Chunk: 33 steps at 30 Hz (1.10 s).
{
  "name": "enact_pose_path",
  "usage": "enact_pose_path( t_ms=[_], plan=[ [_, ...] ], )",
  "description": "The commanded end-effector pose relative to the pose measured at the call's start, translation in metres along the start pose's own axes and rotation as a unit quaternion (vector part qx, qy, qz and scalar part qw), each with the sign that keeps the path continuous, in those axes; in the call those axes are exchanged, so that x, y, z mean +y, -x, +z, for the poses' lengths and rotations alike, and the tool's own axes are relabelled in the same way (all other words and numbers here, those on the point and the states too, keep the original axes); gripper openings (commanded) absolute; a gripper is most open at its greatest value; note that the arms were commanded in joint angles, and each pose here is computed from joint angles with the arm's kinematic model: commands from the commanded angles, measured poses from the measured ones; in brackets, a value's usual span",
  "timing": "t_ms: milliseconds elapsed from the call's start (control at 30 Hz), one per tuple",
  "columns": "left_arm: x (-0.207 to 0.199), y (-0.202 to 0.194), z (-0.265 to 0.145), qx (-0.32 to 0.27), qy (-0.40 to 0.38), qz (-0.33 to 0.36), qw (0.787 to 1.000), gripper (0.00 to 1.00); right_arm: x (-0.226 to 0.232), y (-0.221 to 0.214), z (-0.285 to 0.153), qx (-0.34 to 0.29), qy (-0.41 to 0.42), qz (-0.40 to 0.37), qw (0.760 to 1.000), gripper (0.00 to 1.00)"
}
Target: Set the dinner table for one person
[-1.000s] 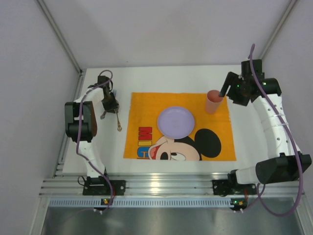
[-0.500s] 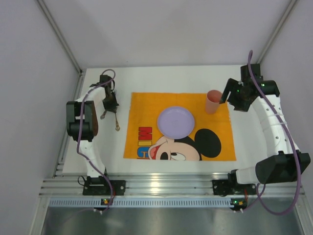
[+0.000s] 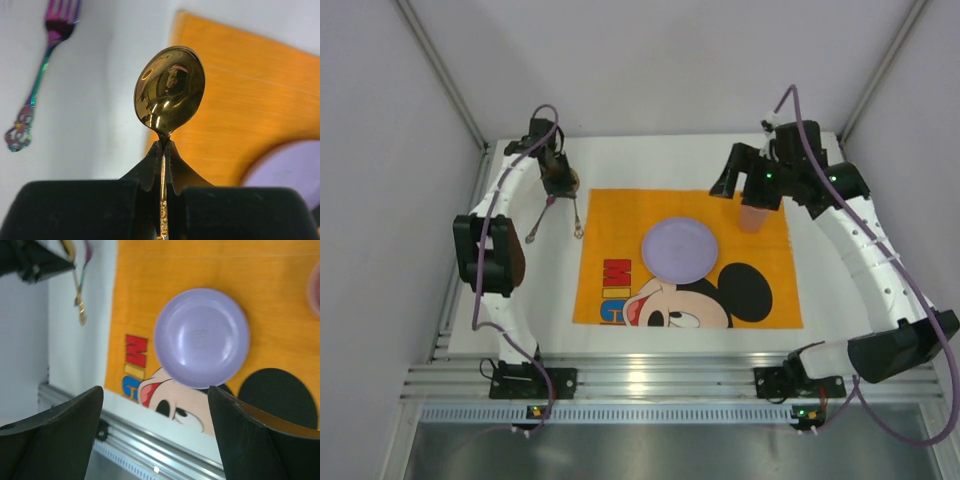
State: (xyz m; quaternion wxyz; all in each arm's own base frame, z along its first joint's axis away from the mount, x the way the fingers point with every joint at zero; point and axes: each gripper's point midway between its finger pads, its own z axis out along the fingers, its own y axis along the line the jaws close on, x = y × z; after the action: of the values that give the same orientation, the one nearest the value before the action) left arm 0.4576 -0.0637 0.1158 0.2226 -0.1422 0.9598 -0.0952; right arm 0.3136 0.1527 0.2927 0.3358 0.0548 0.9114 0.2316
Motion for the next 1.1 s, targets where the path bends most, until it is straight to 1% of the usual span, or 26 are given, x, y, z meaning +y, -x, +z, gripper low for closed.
enact_pose_path(
  t_ms=[0, 33, 67, 100, 133, 267, 300, 500, 700, 800, 900, 933, 1000, 1033, 1067],
  plan=[
    [-0.091, 0.004, -0.091, -0.048, -0.111, 0.007, 0.993, 0.0, 0.083, -0.015, 0.009, 0.019, 0.154, 0.0, 0.988, 0.86],
    [-0.102, 0.001, -0.099, -0.049, -0.122, 0.006, 0.991, 0.0, 0.095, -0.014, 0.014, 0.011, 0.178, -0.001, 0.984, 0.86],
    [-0.115, -0.002, -0.112, -0.053, -0.139, -0.005, 0.989, 0.0, 0.098, -0.029, 0.025, 0.031, 0.182, 0.01, 0.983, 0.84],
    [-0.133, -0.012, -0.12, -0.049, -0.156, 0.003, 0.986, 0.0, 0.105, -0.038, 0.029, 0.04, 0.191, 0.007, 0.981, 0.84],
    [-0.144, -0.016, -0.127, -0.047, -0.169, -0.006, 0.985, 0.0, 0.107, -0.045, 0.036, 0.047, 0.196, 0.011, 0.979, 0.84],
    [-0.183, -0.037, -0.162, -0.058, -0.223, 0.012, 0.973, 0.0, 0.112, -0.066, 0.048, 0.069, 0.205, 0.013, 0.976, 0.83],
    [-0.193, -0.048, -0.165, -0.052, -0.23, 0.021, 0.972, 0.0, 0.116, -0.07, 0.047, 0.07, 0.211, 0.007, 0.975, 0.82],
    [-0.215, -0.072, -0.183, -0.049, -0.268, 0.02, 0.962, 0.0, 0.116, -0.084, 0.052, 0.072, 0.207, 0.007, 0.976, 0.8],
    [-0.223, -0.09, -0.188, -0.048, -0.272, 0.029, 0.961, 0.0, 0.127, -0.092, 0.048, 0.074, 0.218, 0.002, 0.973, 0.77],
    [-0.229, -0.094, -0.193, -0.05, -0.282, 0.028, 0.958, 0.0, 0.131, -0.101, 0.051, 0.08, 0.22, 0.002, 0.972, 0.74],
    [-0.232, -0.097, -0.195, -0.051, -0.284, 0.026, 0.957, 0.0, 0.137, -0.112, 0.055, 0.092, 0.221, 0.0, 0.971, 0.64],
    [-0.233, -0.097, -0.197, -0.053, -0.288, 0.025, 0.956, 0.0, 0.14, -0.115, 0.055, 0.095, 0.223, -0.001, 0.97, 0.55],
    [-0.235, -0.1, -0.197, -0.053, -0.29, 0.026, 0.955, 0.0, 0.145, -0.123, 0.056, 0.104, 0.224, -0.005, 0.969, 0.45],
    [-0.236, -0.099, -0.201, -0.058, -0.294, 0.025, 0.954, 0.0, 0.144, -0.126, 0.057, 0.105, 0.221, -0.005, 0.97, 0.29],
    [-0.235, -0.1, -0.199, -0.058, -0.293, 0.025, 0.954, 0.0, 0.146, -0.129, 0.056, 0.106, 0.222, -0.007, 0.969, 0.19]
  ],
)
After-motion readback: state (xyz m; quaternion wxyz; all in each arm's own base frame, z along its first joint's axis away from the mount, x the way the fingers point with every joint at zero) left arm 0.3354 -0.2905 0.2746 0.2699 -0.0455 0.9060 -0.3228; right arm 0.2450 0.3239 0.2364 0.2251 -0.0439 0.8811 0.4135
